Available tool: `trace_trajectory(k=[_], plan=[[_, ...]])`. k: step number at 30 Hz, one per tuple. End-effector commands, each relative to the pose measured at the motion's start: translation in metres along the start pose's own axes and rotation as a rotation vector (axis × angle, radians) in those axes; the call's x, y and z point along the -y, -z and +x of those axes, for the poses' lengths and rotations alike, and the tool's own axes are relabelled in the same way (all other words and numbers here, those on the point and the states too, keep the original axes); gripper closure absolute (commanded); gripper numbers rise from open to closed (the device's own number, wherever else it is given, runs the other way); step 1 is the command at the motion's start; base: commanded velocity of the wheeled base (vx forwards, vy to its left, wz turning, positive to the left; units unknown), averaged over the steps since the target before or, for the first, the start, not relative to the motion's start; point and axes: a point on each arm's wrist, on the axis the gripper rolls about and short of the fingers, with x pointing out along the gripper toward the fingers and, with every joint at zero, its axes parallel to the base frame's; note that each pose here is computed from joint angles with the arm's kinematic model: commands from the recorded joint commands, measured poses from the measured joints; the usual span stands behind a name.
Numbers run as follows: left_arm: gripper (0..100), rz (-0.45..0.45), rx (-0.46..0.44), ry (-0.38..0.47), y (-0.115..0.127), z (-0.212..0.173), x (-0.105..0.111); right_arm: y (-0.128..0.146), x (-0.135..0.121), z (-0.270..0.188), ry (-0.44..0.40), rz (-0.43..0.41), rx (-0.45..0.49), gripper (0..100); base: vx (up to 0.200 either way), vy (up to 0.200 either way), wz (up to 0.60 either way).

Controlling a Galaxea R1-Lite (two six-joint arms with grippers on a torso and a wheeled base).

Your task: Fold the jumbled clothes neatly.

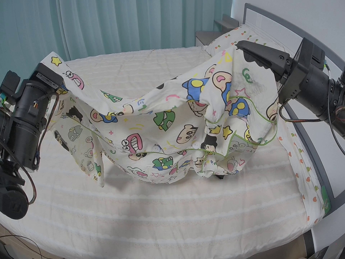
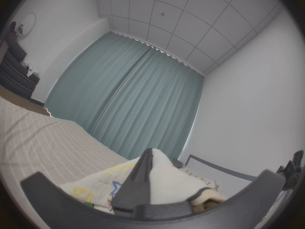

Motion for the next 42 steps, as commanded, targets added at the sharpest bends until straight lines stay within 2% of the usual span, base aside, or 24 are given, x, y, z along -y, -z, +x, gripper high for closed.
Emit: trace_trajectory(k=[1,17,42], plan=[[100,0.027,0.004,-0.021,0.003,0.005,-0.008,0.001,0.001,0.001,0.003,0.001,-0.003,100,0.0,0.0,0.0],[100,0.081,0.007,-0.072,0.008,0.017,-0.026,0.001,0.003,0.002,0.006,0.001,-0.006,100,0.0,0.2,0.0],[100,0.088,0.014,-0.084,0.006,0.015,-0.028,0.011,-0.002,0.01,-0.016,0.015,-0.045,100,0.0,0.2,0.0]])
